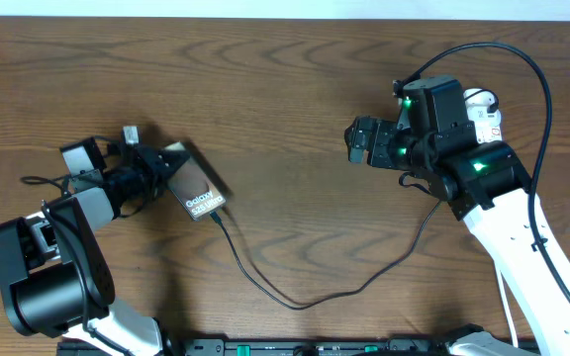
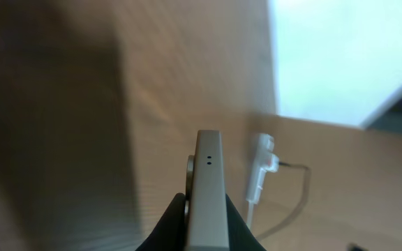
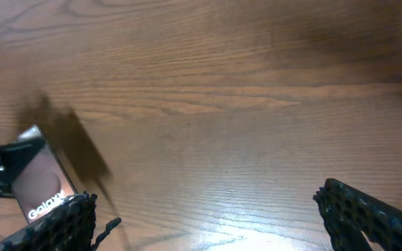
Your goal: Plug charger to phone and switch on socket
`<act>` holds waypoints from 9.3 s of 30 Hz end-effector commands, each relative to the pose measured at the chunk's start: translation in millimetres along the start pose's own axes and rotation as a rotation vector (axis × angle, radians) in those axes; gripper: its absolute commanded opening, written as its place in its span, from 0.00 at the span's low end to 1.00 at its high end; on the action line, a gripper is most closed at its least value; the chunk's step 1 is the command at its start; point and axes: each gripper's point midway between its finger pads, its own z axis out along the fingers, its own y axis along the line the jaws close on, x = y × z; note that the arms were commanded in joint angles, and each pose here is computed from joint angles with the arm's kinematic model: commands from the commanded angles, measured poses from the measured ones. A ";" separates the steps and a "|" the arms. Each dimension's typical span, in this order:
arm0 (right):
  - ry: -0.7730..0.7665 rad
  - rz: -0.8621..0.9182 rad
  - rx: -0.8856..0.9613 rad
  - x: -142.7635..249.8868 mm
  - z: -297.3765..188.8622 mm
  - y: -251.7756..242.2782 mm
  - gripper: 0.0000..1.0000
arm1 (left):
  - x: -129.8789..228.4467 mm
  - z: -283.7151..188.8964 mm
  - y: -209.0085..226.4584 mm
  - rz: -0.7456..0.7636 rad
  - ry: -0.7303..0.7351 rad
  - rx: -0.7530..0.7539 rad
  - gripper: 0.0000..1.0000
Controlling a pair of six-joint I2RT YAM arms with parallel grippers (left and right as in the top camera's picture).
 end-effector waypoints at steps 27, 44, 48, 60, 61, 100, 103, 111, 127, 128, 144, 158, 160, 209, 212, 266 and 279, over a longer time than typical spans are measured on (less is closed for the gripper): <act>0.014 -0.023 0.021 3.5 3.6 -0.6 0.99 | 19.8 -13.3 71.9 -0.093 -0.012 -0.353 0.24; 0.015 -0.024 0.021 3.7 3.7 -0.4 0.99 | 36.0 -16.5 78.6 -0.163 0.035 -0.384 0.38; 0.021 -0.023 0.024 5.1 3.6 -1.3 0.99 | 39.0 -17.9 81.5 -0.177 0.040 -0.401 0.40; 0.025 -0.026 0.024 6.5 3.7 -0.5 0.99 | 55.1 -43.6 122.7 -0.253 0.029 -0.668 0.40; 0.025 -0.026 0.024 6.5 3.7 -0.5 0.99 | 55.8 -44.8 124.1 -0.255 0.030 -0.678 0.41; 0.025 -0.026 0.024 6.5 3.7 -0.6 0.99 | 77.8 -52.5 128.1 -0.316 0.097 -0.722 0.42; 0.025 -0.027 0.024 6.5 3.7 -0.6 0.99 | 77.3 -53.5 129.5 -0.314 0.094 -0.732 0.42; 0.025 -0.026 0.025 6.5 3.7 -0.6 0.99 | 76.8 -54.8 131.1 -0.311 0.090 -0.743 0.42; 0.033 -0.026 0.034 8.6 3.5 -2.8 0.99 | 67.1 -56.7 122.0 -0.265 0.102 -0.741 0.81; 0.033 -0.026 0.034 8.6 3.5 -2.7 0.99 | 65.0 -57.3 119.0 -0.255 0.105 -0.740 0.82; 0.036 -0.025 0.019 8.9 3.6 0.0 0.99 | 16.7 -94.8 -17.5 0.197 -0.018 -0.643 0.92; 0.078 -0.024 -0.055 16.3 2.9 12.4 0.99 | 35.6 -86.3 -144.4 0.787 -0.028 -0.883 0.93; 0.088 -0.047 -0.074 18.2 2.6 15.3 0.99 | 45.1 -73.0 -153.0 0.852 -0.020 -0.877 0.92; 0.340 0.103 -0.146 -54.0 78.4 -313.7 0.99 | 48.0 -57.7 -167.8 0.913 -0.045 -0.834 0.93; 0.315 0.046 -0.144 -59.7 83.3 -315.4 0.99 | 48.0 -57.8 -167.7 0.913 -0.045 -0.834 0.93; 0.303 0.155 -0.132 -69.1 130.3 -302.7 0.99 | 48.0 -57.8 -167.7 0.913 -0.045 -0.834 0.93; 0.295 0.150 -0.130 -70.9 131.0 -303.6 0.99 | 48.0 -57.8 -167.7 0.913 -0.045 -0.834 0.93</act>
